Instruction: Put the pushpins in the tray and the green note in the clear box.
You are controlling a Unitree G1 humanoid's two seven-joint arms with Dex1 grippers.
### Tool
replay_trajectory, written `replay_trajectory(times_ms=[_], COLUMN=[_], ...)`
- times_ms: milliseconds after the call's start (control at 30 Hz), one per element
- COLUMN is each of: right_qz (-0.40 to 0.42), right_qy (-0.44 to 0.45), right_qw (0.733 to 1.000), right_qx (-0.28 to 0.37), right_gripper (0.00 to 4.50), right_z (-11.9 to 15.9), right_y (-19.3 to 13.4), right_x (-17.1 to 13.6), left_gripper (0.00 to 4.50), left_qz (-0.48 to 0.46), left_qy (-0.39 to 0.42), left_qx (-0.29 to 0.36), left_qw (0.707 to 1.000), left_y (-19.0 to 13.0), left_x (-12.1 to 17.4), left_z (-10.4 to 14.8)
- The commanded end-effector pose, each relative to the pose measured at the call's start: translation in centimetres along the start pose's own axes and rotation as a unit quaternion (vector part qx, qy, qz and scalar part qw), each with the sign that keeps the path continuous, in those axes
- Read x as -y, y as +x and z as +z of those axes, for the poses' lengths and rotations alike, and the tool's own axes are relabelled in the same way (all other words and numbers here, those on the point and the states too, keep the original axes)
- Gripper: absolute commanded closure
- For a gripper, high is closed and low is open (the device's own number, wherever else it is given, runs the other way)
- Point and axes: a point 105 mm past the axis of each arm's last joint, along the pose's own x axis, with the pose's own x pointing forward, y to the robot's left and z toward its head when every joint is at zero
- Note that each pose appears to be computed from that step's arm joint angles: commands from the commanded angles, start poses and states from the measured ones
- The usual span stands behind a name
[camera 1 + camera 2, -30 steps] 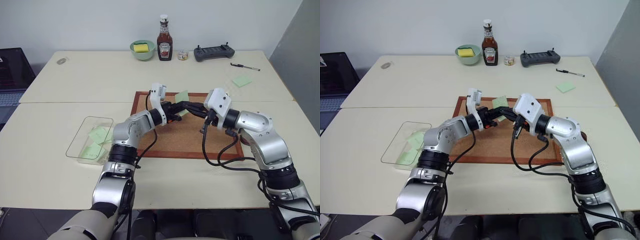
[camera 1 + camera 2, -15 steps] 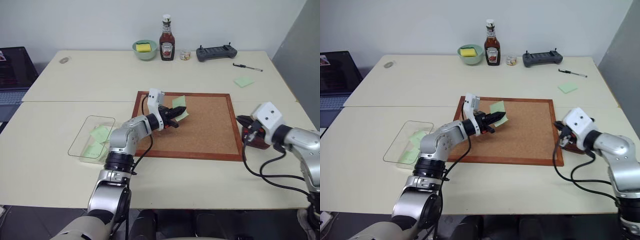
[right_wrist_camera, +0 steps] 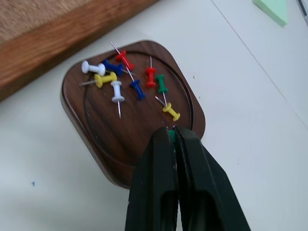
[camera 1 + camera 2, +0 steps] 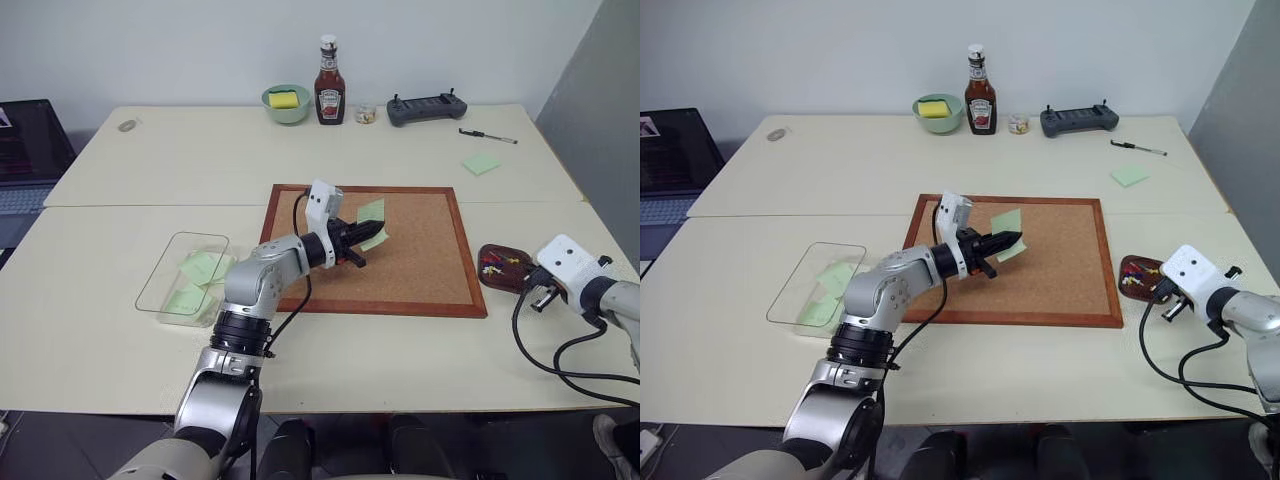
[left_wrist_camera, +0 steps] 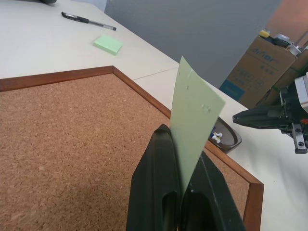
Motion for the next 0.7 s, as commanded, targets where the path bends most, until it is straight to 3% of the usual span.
replay_trajectory(times_ms=[33,600,700], right_qz=[-0.012,-0.003,0.009], right_qy=[-0.005,0.026,0.045], right_qw=[1.0,0.998,0.995], right_qx=[0.006,0.057,0.089], right_gripper=[3.68,0.05,0.01], right_z=[0.5,2.9,4.3], right_y=[0.0,-0.6,-1.2], right_x=[0.6,0.9,1.2], left_gripper=[4.5,4.5,4.5], left_qz=[-0.015,-0.009,-0.005], left_qy=[0.024,0.025,0.027], left_qx=[0.018,0.019,0.024], left_qw=[0.999,0.999,0.999], left_y=[0.1,-0.1,-0.2], left_x=[1.0,0.6,0.4], left_z=[1.3,1.4,1.8])
